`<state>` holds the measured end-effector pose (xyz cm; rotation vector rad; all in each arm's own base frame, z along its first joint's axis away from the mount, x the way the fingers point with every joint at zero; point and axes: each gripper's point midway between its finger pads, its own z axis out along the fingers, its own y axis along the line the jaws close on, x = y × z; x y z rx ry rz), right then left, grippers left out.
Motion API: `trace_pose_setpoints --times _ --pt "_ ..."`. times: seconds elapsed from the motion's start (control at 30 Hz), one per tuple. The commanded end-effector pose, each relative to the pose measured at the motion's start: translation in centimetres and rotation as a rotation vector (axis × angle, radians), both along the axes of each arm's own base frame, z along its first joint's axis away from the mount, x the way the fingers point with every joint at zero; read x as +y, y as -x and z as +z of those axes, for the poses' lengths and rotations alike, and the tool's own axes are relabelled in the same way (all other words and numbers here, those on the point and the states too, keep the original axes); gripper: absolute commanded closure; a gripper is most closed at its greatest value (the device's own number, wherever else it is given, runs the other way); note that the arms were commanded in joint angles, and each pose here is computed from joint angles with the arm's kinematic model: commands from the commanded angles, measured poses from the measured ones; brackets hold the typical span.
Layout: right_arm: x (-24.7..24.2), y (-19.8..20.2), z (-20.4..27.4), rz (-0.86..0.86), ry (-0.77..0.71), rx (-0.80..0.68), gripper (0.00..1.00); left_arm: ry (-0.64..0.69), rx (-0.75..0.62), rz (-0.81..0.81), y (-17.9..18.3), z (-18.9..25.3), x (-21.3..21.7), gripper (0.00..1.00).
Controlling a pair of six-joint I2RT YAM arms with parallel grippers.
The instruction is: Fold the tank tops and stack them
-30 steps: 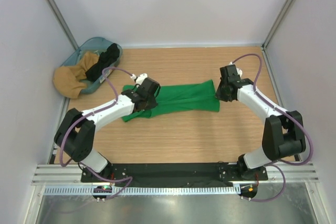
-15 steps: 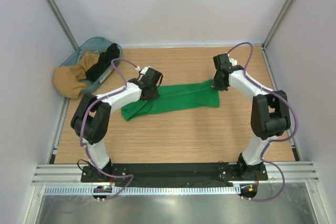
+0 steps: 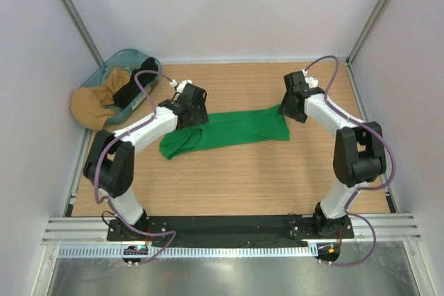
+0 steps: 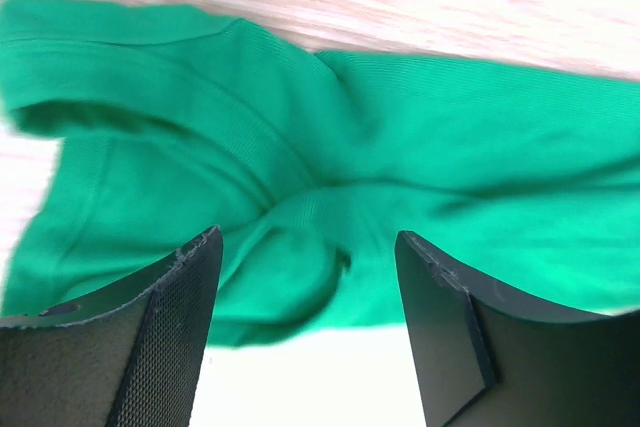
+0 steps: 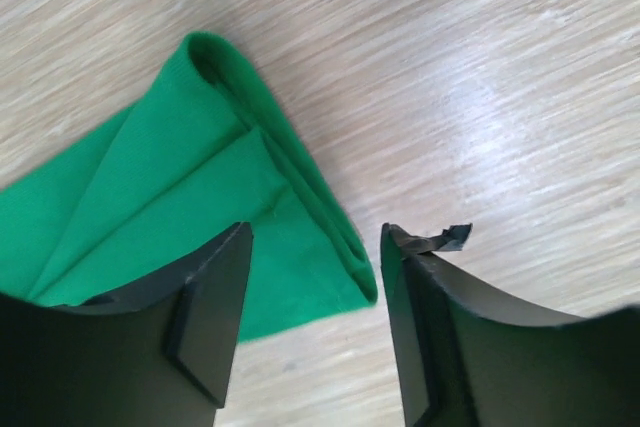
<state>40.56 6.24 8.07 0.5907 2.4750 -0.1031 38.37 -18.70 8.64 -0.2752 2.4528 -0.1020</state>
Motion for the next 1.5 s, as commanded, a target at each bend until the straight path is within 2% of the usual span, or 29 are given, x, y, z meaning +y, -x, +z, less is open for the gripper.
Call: trace_pose_setpoints --times 0.0,0.07,0.2,0.27,0.43,0.5,0.6,0.63,0.7,0.73,0.77,0.97,1.13,1.3,1.4,1.47 --pt "1.0 0.3 3.6 0.037 -0.082 -0.122 0.42 0.0 -0.095 0.001 0.9 4.4 1.5 0.28" --pt "2.4 0.6 4.2 0.091 -0.148 -0.153 0.45 -0.001 -0.094 -0.002 2.1 5.1 2.2 0.28" --pt "4.1 2.5 2.7 0.167 -0.228 -0.108 0.5 0.004 -0.096 -0.001 4.4 5.6 3.5 0.27" --pt "4.6 3.1 2.0 0.182 -0.255 -0.097 0.5 0.03 -0.084 0.011 5.8 5.3 4.3 0.27" --pt "6.3 3.6 -0.1 0.212 -0.34 -0.058 0.58 0.092 -0.039 0.069 9.0 2.7 6.3 0.28" --pt "6.6 3.8 -1.4 0.209 -0.348 -0.027 0.6 0.116 -0.075 0.113 9.5 3.1 7.2 0.28" --pt "6.7 3.8 -3.0 0.188 -0.351 0.0 0.71 0.144 -0.099 0.158 10.5 2.6 8.7 0.29" --pt "6.5 3.8 -3.4 0.176 -0.347 0.007 0.81 0.155 -0.087 0.161 11.1 2.0 9.0 0.29" --pt "5.9 3.7 -4.4 0.138 -0.315 0.024 0.9 0.172 -0.1 0.19 11.4 1.8 9.9 0.31" --pt "5.8 3.9 -4.8 0.128 -0.314 0.038 0.97 0.185 -0.1 0.199 11.4 1.8 10.2 0.32" --pt "4.8 3.6 -5.3 0.088 -0.266 0.03 0.99 0.188 -0.097 0.202 11.5 1.7 10.4 0.32" --pt "4.0 4.0 -7.0 0.052 -0.227 0.064 0.99 0.252 -0.042 0.206 11.6 0.0 10.2 0.35" --pt "3.8 4.0 -7.2 0.049 -0.224 0.058 0.99 0.284 -0.014 0.219 10.8 -1.6 10.3 0.47" --pt "3.8 4.0 -7.2 0.046 -0.218 0.056 0.99 0.309 0.016 0.215 10.2 -2.8 9.7 0.51" --pt "3.7 4.0 -7.4 0.044 -0.216 0.06 0.99 0.304 0.038 0.22 9.9 -3.9 9.6 0.55" --pt "3.6 4.1 -7.4 0.041 -0.21 0.06 0.99 0.306 0.045 0.225 9.5 -4.4 9.6 0.62"
